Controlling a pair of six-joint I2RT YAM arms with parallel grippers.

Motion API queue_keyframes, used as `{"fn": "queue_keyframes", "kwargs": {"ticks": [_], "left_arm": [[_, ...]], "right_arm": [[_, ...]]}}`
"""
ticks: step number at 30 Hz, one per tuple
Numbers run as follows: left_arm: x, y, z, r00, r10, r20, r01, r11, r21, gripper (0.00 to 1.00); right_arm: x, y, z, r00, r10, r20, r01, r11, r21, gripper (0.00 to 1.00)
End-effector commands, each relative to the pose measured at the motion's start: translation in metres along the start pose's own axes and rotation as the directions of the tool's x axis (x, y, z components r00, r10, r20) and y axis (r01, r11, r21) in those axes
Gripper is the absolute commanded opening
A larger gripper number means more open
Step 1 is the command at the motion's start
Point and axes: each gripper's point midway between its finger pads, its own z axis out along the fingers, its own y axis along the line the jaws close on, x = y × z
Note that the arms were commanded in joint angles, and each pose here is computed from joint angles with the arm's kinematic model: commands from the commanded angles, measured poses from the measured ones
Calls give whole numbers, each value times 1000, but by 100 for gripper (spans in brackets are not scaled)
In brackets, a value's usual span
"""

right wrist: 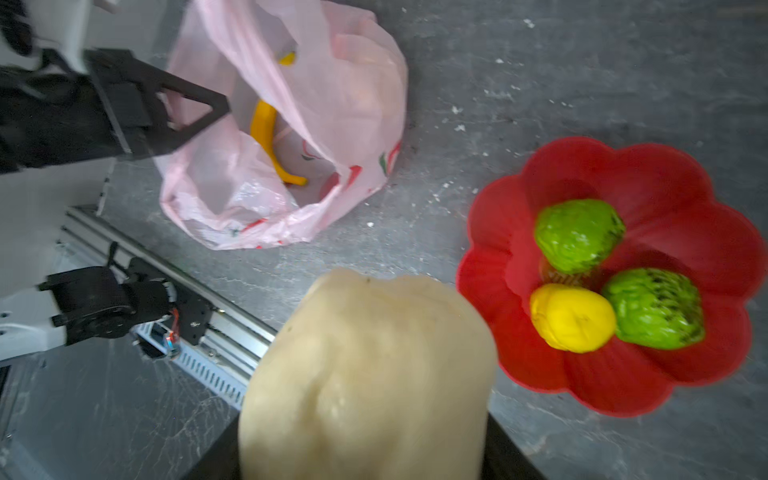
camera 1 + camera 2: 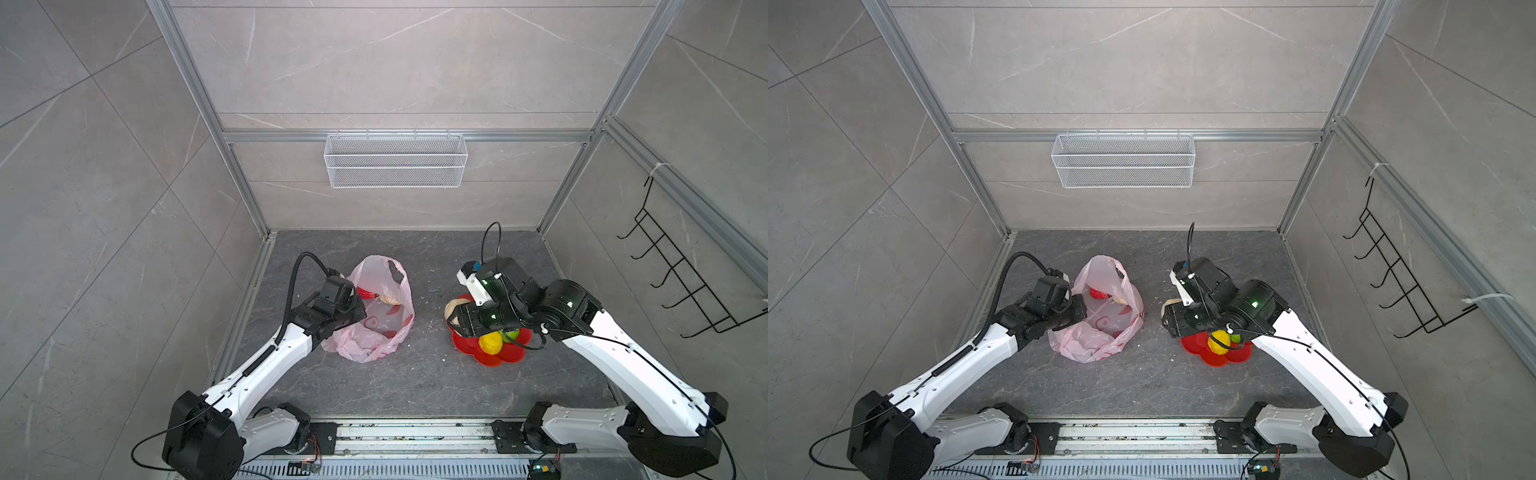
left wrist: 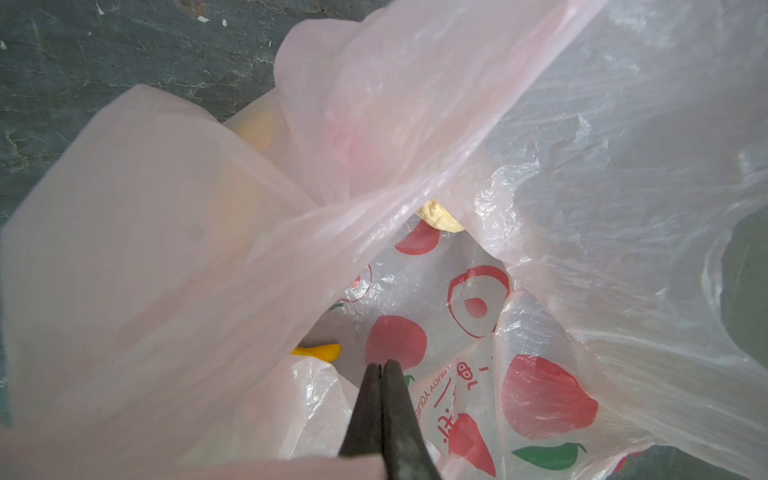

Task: Take the fake fruits out of the plastic bag
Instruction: 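Lift the pale bun out of the bag and carry it over the red plate, then lower the pale bun into the red plate beside the yellow fruit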

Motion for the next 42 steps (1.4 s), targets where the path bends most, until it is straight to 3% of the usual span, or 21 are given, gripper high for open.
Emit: {"fn": "queue_keyframes", "kwargs": {"ticks": [1, 11, 21, 42], "left_arm": [[-10, -1, -3, 1000, 12, 17, -12, 1000, -23, 0], [-9, -2, -2, 1000, 18, -4, -18, 999, -34, 0], [-1, 4, -4, 999, 21, -35, -23, 999, -46, 0], [3, 5, -6, 999, 24, -42, -25, 999, -38, 0]], "right_arm": [[20, -33, 18, 997, -11, -79, 20, 993, 119, 41], [38, -77, 89, 979, -17, -204, 75, 958, 279, 40], [36, -96, 141, 958, -72, -279, 168, 926, 339, 40], [54, -127, 169, 921, -36, -387, 212, 881, 423, 47]]}}
